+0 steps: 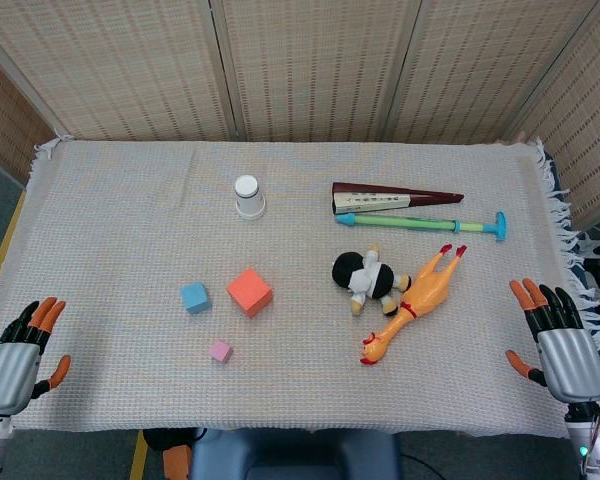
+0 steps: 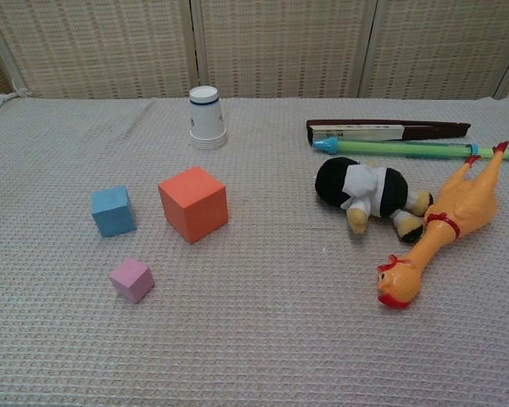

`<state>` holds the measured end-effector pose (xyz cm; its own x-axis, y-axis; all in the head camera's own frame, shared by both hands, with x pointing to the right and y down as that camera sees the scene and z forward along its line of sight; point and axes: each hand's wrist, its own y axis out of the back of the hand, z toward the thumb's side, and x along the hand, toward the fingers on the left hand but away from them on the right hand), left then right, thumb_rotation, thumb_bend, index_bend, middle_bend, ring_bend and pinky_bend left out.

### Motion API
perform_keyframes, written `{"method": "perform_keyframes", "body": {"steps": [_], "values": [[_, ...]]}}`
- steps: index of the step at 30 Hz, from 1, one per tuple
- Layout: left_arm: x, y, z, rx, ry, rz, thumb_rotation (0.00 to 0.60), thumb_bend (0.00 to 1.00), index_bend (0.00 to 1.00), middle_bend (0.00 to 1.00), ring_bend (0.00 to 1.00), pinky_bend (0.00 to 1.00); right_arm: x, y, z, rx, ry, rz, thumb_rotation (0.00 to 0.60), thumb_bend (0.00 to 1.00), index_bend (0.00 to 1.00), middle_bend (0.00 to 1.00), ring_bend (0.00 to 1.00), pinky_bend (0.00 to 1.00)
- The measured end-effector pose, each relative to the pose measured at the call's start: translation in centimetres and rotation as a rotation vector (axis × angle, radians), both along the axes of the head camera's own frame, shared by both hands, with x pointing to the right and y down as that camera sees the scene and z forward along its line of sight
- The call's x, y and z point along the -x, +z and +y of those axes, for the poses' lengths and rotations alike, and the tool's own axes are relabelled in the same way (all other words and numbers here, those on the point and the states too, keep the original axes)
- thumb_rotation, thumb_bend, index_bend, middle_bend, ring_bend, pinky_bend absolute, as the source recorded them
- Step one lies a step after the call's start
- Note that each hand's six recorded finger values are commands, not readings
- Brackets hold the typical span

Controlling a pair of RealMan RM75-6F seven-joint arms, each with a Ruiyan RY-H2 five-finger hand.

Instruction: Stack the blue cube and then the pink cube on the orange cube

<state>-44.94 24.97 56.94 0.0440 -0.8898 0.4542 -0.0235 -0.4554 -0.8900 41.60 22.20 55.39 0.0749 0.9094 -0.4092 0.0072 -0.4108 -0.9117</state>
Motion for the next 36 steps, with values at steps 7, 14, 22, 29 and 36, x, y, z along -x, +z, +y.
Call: {"method": "perform_keyframes", "body": {"steps": [7,14,22,29,36], "values": [[-1.8,0.7,0.0,0.008,0.044,0.067,0.6,0.37,0.02,0.11,0.08,0.33,0.2,-0.2,0.3,0.005,-0.002,-0.007,0.6,0.12,0.0,0.0,0.0,0.0],[-5.4,2.6,-0.9,0.05,0.11,0.153,0.6,0.34,0.05,0.62,0.61,0.85,0.3,-0.2,0.4,0.009,-0.006,-0.006,0.6,0.12,0.0,0.0,0.0,0.0],[-8.7,5.2,-2.9,0.124,0.116,0.156,0.6,0.33,0.11,1.0,0.99,1.0,0.5,0.2,0.4,0.027,-0.009,-0.007,0.6,0.12,0.0,0.0,0.0,0.0],[-10.3,7.4,-4.7,0.215,0.032,0.162,0.6,0.3,0.13,1.0,1.0,1.0,0.4,0.1,0.4,0.027,0.001,-0.003,0.6,0.12,0.0,0.0,0.0,0.0],[-13.2,9.4,-5.9,0.322,0.016,0.157,0.6,0.28,0.05,1.0,1.0,1.0,0.3,0.3,0.5,0.04,0.003,0.006,0.6,0.12,0.0,0.0,0.0,0.0]]}}
